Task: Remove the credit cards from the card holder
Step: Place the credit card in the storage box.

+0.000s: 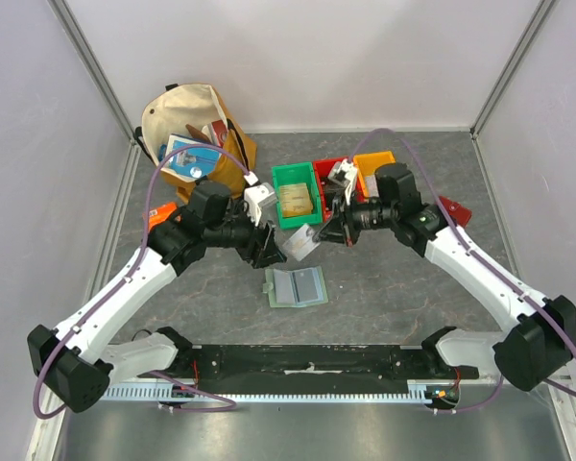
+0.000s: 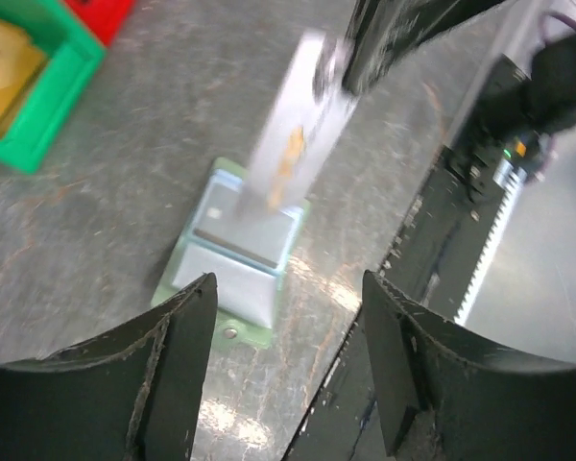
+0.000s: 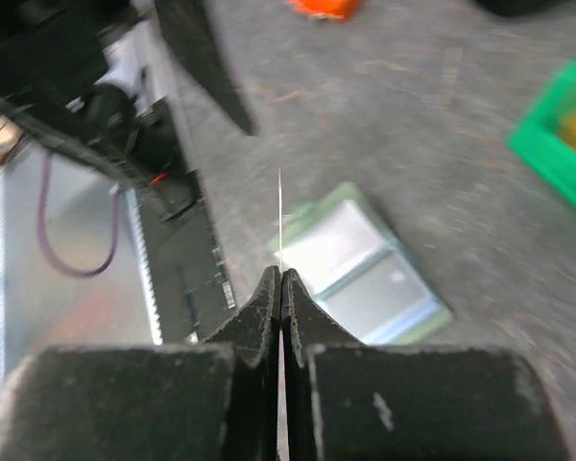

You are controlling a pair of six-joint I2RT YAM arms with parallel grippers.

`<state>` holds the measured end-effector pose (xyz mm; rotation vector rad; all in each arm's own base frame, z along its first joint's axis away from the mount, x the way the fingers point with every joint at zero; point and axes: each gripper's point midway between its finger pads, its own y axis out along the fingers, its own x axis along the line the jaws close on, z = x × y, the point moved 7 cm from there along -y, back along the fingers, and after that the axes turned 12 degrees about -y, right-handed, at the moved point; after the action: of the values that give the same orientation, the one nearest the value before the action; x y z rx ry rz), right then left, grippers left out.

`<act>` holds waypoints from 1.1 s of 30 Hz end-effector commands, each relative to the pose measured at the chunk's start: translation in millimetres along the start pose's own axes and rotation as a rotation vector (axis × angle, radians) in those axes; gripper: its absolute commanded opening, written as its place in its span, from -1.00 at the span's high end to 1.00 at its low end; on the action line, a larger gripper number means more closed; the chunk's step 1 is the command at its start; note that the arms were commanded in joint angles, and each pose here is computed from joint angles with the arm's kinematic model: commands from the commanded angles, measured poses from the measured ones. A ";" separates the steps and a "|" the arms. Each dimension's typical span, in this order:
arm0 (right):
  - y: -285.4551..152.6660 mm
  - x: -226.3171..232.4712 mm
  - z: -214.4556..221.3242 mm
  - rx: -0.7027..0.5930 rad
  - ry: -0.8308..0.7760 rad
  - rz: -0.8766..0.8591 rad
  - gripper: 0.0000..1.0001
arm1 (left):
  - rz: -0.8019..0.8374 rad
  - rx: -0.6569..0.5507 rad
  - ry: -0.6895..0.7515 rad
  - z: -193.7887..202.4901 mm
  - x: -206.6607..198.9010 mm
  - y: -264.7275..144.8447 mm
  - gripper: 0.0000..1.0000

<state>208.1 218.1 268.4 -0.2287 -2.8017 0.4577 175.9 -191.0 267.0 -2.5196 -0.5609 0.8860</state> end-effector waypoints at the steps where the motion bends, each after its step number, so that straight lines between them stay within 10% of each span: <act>1: -25.2 -51.5 -15.3 -0.017 0.123 0.347 1.00 | -0.226 -0.179 -0.168 -12.2 17.1 -1.2 -0.37; 17: -141.6 -195.7 9.5 0.006 0.503 1.184 1.00 | -0.324 -0.299 -0.380 19.7 29.3 -3.4 -0.36; 33: -90.7 -274.3 51.7 -0.041 0.559 0.927 1.00 | -0.388 -0.438 -0.332 23.8 26.9 -31.6 -0.42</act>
<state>424.0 55.7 180.8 -1.4799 -1.9398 0.5058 169.1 -145.0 253.2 -2.4835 -1.3990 1.1151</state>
